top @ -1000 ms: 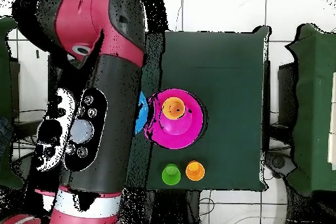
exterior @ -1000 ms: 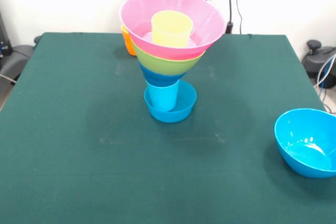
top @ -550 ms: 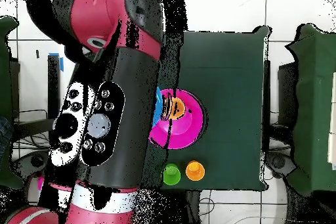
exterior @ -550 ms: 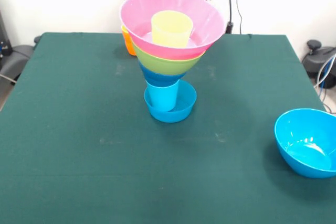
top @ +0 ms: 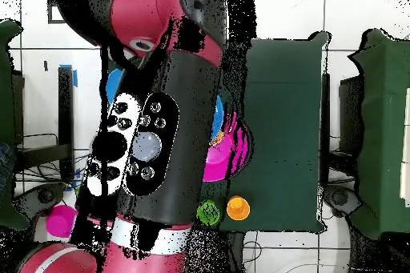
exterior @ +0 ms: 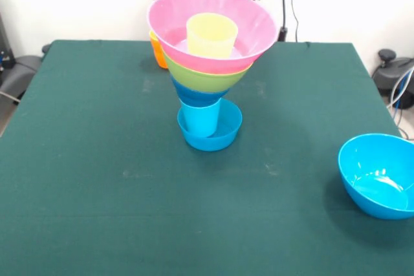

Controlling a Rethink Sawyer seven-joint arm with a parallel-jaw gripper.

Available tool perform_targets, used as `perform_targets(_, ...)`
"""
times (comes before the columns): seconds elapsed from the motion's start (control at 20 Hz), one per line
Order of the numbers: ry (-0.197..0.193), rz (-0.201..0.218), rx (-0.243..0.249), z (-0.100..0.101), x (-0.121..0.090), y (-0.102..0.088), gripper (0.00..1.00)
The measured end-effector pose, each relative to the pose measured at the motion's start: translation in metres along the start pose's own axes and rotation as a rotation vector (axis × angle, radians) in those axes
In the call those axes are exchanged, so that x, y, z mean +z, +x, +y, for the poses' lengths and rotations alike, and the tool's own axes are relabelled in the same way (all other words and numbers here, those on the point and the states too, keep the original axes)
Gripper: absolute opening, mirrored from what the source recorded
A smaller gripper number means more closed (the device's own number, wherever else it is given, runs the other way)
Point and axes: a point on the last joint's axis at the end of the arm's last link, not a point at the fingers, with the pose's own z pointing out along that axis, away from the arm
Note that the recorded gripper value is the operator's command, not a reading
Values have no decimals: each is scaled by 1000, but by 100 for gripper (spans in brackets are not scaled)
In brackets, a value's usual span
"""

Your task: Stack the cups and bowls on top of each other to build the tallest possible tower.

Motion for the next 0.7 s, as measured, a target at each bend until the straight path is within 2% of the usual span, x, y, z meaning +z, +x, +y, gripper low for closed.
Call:
perform_targets(0.35, -31, -31, -49, 2, 0, -28, 0)
perform_targets(0.7, -72, -53, -49, 8, 1, -39, 0)
